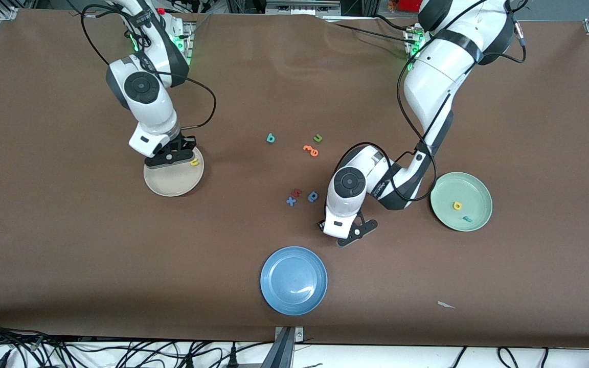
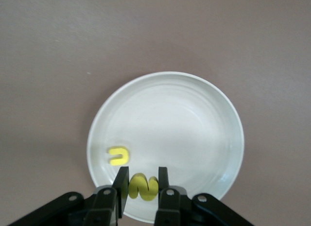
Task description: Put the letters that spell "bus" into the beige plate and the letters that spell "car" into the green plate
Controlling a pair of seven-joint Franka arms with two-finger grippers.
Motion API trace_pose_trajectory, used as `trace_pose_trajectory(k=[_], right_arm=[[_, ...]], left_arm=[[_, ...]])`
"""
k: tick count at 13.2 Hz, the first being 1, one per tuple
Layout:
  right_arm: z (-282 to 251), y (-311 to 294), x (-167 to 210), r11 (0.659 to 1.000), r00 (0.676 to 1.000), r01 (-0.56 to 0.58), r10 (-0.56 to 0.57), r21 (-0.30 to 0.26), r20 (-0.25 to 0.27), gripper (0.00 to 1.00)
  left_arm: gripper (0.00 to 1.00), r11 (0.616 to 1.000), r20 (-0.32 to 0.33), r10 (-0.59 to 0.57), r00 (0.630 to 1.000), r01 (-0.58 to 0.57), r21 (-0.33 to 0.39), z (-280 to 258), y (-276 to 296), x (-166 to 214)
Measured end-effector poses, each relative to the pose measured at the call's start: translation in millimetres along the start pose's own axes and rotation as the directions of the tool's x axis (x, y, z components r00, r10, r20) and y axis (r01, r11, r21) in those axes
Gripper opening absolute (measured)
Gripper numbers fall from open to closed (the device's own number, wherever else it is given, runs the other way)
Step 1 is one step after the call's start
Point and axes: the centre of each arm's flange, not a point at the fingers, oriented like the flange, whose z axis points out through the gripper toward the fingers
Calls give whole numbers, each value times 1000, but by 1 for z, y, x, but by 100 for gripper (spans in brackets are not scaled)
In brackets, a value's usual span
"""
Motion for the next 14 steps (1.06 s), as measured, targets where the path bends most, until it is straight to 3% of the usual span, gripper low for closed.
trace_pose_trajectory(k=[4,9,14], right_arm=[[24,4,-4,1000,999,4,-4,17,40,29],[33,2,-4,1000,999,3,-4,29,50,73],[26,-20,-4,993,993,-109,107,44,40,76]], left_arm=[[45,1000,3,4,1000,-4,0,0,2,-4],[44,1000,15,1,1000,-1,-3,-1,5,-9],[35,1000,16,1,1000,-1,1,-1,5,-9]])
